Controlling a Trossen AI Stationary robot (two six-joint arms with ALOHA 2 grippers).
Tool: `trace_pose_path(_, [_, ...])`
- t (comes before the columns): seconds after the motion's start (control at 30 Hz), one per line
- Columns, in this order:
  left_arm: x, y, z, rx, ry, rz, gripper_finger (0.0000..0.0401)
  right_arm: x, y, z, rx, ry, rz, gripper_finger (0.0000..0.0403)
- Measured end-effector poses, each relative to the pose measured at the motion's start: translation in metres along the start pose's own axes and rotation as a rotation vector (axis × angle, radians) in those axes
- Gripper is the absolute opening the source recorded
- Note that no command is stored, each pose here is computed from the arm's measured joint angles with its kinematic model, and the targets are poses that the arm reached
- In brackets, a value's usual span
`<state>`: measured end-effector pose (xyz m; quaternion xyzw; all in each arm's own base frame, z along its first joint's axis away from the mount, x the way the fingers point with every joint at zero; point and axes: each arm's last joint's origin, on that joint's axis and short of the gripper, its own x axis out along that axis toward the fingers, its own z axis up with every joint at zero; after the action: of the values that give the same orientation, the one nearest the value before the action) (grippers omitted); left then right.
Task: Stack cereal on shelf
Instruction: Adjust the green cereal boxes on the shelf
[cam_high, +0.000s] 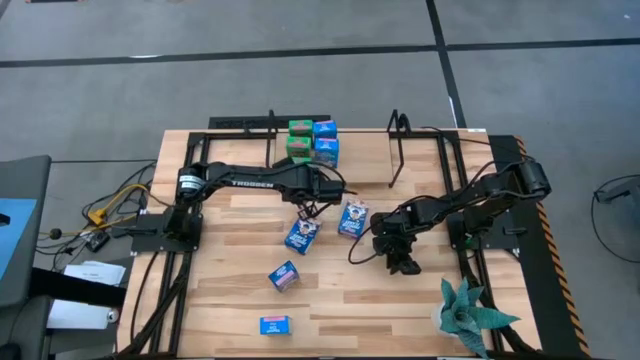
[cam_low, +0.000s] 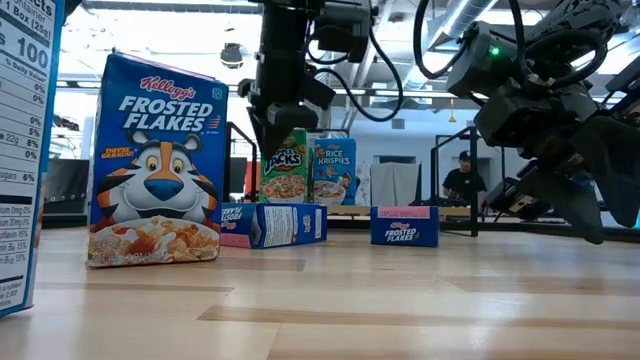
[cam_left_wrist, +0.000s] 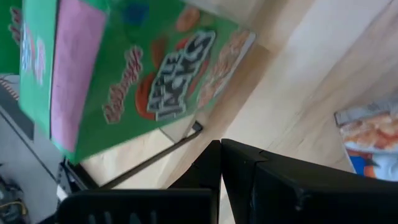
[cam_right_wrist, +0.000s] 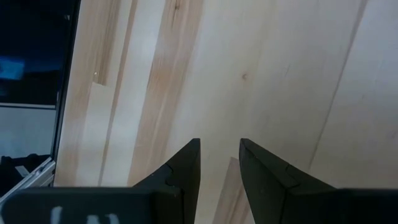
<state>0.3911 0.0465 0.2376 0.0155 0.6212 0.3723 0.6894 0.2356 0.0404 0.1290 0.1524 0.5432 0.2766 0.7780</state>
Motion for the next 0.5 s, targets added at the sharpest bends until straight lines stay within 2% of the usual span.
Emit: trace_pose_path(0.5, [0.01, 0.009, 0.014, -0.093, -0.065, -0.021, 0.0, 0.0, 0.001, 0.0, -0.003, 0.001, -0.002, 0.0136])
